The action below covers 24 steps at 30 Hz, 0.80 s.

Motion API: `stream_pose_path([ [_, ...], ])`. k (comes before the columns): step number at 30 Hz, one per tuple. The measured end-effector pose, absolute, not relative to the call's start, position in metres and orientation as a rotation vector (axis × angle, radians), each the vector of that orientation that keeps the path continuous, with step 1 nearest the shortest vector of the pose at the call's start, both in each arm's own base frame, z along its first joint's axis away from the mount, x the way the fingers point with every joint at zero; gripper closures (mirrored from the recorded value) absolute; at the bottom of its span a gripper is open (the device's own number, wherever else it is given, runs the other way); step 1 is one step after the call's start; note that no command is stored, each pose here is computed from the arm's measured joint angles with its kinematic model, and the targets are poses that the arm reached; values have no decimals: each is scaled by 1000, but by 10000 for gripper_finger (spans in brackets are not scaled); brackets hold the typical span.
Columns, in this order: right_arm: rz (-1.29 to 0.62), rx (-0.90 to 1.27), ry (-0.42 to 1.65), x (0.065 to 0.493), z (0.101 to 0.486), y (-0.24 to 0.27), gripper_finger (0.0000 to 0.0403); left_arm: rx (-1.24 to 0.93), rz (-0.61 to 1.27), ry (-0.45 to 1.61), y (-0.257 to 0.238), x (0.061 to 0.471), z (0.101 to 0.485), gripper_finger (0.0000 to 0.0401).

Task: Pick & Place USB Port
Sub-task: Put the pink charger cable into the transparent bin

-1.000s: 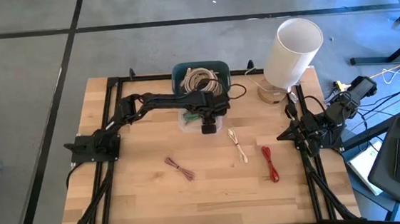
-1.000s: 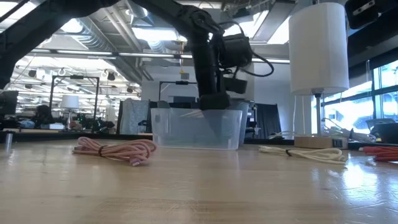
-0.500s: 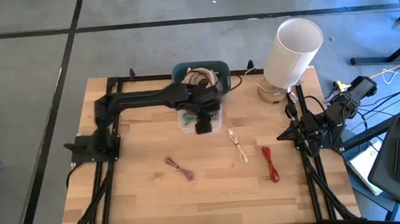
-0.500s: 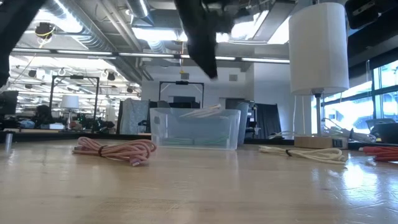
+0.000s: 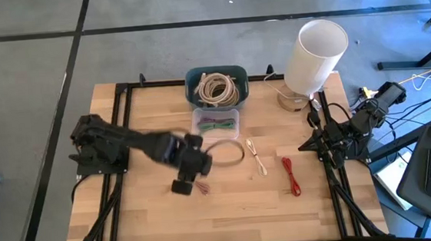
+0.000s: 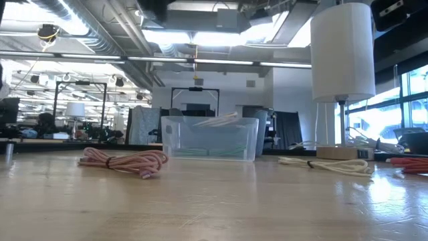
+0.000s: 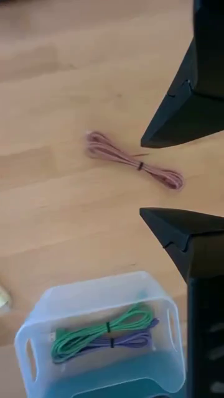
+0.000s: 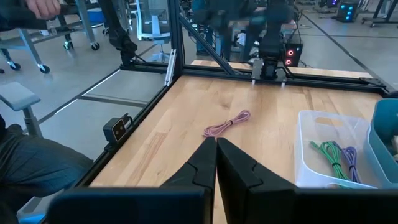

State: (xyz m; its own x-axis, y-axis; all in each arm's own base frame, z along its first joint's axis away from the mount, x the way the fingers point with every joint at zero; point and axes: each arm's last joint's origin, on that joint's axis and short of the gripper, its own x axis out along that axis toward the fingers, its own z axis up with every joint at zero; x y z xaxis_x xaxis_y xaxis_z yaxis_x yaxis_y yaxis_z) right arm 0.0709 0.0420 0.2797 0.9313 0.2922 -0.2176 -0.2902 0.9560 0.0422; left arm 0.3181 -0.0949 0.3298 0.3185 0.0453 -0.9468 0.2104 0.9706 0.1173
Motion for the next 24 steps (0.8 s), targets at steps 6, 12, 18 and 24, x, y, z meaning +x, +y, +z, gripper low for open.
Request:
stream_pose_path([
  [6, 298, 9, 224, 71, 280, 42, 386, 310, -58, 1315, -122, 306, 286, 243],
  [12, 298, 10, 224, 71, 280, 42, 386, 210, -124, 1316, -128, 306, 246, 260],
  [18, 298, 10, 224, 71, 280, 42, 386, 186, -155, 1324, -127, 302, 220, 269],
  [24, 298, 10, 224, 71, 280, 42, 386, 193, -162, 1289, -123, 302, 200, 267],
])
